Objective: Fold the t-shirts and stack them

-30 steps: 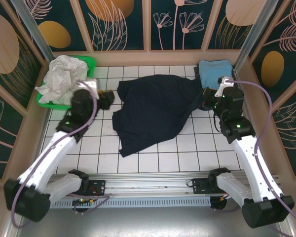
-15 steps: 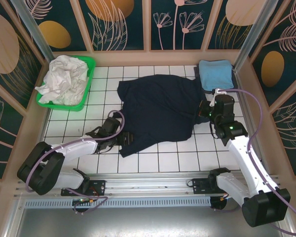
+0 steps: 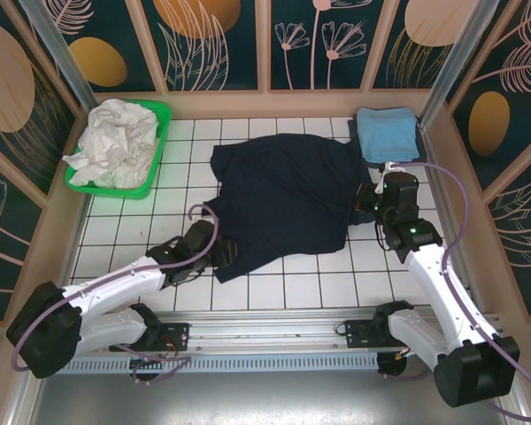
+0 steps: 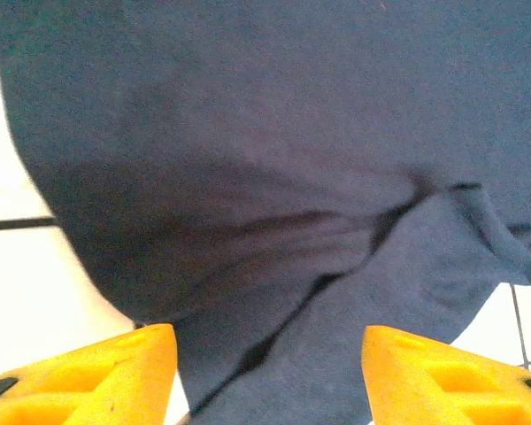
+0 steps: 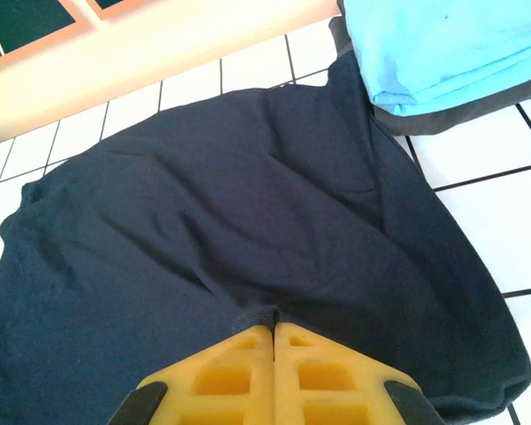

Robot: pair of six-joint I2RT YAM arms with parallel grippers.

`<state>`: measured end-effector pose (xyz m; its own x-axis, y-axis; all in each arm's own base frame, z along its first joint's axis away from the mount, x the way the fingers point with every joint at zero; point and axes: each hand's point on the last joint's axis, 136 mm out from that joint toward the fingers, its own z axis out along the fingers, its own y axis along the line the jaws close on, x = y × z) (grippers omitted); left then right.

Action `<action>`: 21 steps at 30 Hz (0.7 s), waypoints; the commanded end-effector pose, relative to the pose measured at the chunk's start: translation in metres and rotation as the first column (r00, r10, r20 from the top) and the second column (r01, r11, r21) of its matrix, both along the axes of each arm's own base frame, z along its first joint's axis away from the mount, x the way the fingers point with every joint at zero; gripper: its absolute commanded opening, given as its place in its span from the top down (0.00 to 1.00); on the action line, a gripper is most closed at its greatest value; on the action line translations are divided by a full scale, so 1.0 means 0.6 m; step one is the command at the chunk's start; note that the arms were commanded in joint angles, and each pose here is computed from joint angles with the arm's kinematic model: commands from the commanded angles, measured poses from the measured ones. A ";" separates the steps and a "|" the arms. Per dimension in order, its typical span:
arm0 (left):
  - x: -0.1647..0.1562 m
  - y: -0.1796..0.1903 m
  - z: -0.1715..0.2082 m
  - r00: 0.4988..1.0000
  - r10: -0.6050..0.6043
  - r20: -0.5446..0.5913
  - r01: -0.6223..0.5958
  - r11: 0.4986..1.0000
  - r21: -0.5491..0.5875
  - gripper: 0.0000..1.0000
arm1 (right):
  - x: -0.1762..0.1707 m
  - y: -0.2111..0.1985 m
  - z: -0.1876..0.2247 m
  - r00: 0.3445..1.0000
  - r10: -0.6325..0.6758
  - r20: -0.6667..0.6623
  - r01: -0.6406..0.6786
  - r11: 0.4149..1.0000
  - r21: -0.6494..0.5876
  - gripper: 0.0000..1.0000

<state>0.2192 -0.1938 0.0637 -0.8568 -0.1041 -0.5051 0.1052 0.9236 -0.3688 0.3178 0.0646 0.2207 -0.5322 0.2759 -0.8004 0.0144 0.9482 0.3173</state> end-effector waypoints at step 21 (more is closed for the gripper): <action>-0.088 0.037 -0.075 0.978 -0.001 -0.207 0.049 0.972 0.228 0.44 | -0.005 -0.015 0.001 0.999 -0.031 0.027 0.031 1.000 0.000 1.00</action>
<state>0.1810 -0.1843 0.0170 -0.9278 -0.0071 -0.3730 0.0812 0.9720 -0.2203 0.3142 0.0594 0.2169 -0.5262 0.2826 -0.8021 0.0272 0.9483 0.3163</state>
